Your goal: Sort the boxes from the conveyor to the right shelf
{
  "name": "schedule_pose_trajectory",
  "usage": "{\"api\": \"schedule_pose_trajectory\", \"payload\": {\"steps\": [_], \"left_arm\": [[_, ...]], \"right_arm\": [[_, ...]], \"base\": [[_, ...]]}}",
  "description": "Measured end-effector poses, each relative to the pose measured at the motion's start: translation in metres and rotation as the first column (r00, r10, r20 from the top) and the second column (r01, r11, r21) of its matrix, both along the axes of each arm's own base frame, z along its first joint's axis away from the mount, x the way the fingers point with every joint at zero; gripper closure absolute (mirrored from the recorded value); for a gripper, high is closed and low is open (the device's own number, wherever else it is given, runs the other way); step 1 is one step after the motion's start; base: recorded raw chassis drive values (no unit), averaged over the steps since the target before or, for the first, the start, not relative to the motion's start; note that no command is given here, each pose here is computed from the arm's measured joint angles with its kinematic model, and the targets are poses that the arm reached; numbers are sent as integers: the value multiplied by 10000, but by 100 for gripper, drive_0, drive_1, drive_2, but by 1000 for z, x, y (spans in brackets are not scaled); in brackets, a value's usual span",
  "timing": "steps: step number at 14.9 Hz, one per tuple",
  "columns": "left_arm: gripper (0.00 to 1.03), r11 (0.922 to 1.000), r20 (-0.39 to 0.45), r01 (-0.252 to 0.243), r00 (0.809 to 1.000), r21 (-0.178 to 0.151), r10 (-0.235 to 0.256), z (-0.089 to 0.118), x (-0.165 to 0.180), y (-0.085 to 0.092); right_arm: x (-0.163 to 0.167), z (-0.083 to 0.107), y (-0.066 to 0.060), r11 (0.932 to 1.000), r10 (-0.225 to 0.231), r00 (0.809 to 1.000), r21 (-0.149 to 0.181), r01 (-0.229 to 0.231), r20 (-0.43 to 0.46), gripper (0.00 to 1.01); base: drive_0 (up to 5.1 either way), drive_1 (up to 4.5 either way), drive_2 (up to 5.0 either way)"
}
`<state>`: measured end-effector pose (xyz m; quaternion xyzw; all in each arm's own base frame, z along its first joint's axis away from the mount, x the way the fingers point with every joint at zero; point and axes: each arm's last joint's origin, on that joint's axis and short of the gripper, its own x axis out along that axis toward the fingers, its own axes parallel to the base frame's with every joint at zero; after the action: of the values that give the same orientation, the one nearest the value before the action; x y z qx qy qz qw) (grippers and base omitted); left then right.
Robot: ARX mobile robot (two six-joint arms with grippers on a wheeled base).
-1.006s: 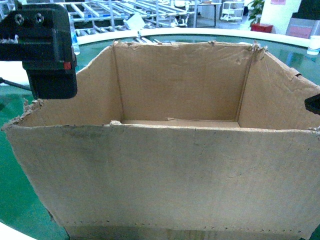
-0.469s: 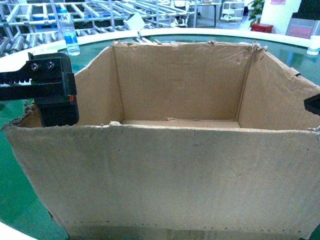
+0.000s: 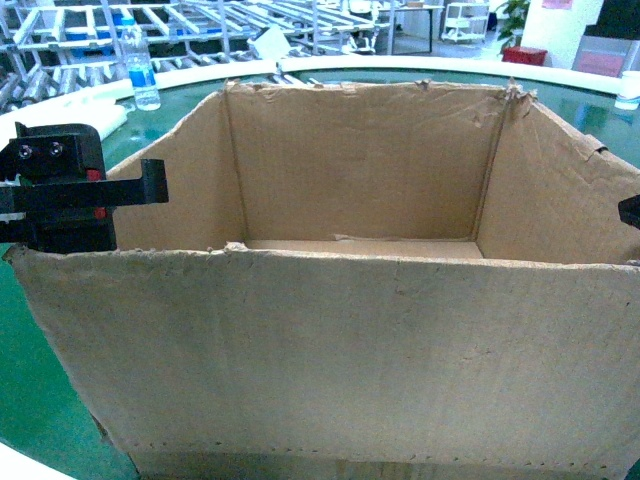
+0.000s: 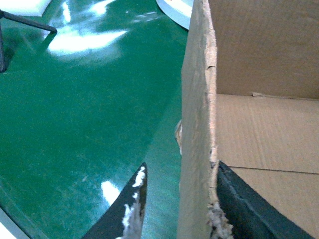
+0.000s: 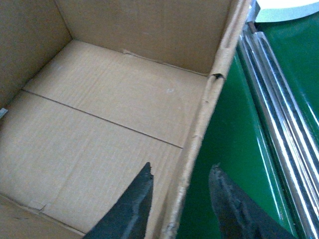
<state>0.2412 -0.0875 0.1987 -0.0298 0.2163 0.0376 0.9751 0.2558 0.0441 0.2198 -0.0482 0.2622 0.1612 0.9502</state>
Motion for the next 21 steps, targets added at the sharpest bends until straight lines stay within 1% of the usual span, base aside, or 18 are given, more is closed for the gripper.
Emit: {"api": "schedule_pose_trajectory", "payload": {"steps": [1, 3, 8, 10, 12, 14, 18, 20, 21], "left_arm": [[83, 9998, -10, 194, 9998, -79, -194, 0, -1, -2], [102, 9991, 42, 375, 9993, -181, -374, 2, 0, -4], [101, 9993, 59, 348, 9994, -155, -347, 2, 0, -4], [101, 9992, 373, 388, 9985, 68, -391, 8, -2, -6], [101, 9990, 711, 387, 9967, 214, -401, 15, -4, -5], [101, 9988, 1078, 412, 9932, 248, -436, 26, -3, -5], [101, 9991, 1682, 408, 9849, 107, -420, 44, 0, -5], [101, 9991, 1891, 408, 9811, 69, -414, 51, 0, -3], [101, 9990, 2096, 428, 9768, 108, -441, 59, 1, -3]], "right_arm": [[-1, 0, 3, 9998, 177, 9998, 51, -177, -24, 84], [-1, -1, 3, 9998, 121, 9999, 128, -120, -61, 99], [-1, -2, 3, 9998, 31, 10000, 199, -31, -11, 99], [0, -1, 1, 9996, -15, 10000, 274, 16, -35, 99], [1, 2, 1, 9995, 75, 9999, 299, -71, -135, 99], [4, 12, 1, 9992, 159, 9999, 357, -159, -2, 99], [12, 37, -3, 9984, 320, 9979, 447, -345, 558, 99], [14, 45, -4, 9976, 444, 9970, 498, -476, 638, 99], [14, 50, -4, 9972, 494, 9962, 518, -532, 715, 99]], "base": [[0, 0, 0], [0, 0, 0], [0, 0, 0], [0, 0, 0], [0, 0, 0], [0, 0, 0], [0, 0, 0], [0, 0, 0], [0, 0, 0]]}}
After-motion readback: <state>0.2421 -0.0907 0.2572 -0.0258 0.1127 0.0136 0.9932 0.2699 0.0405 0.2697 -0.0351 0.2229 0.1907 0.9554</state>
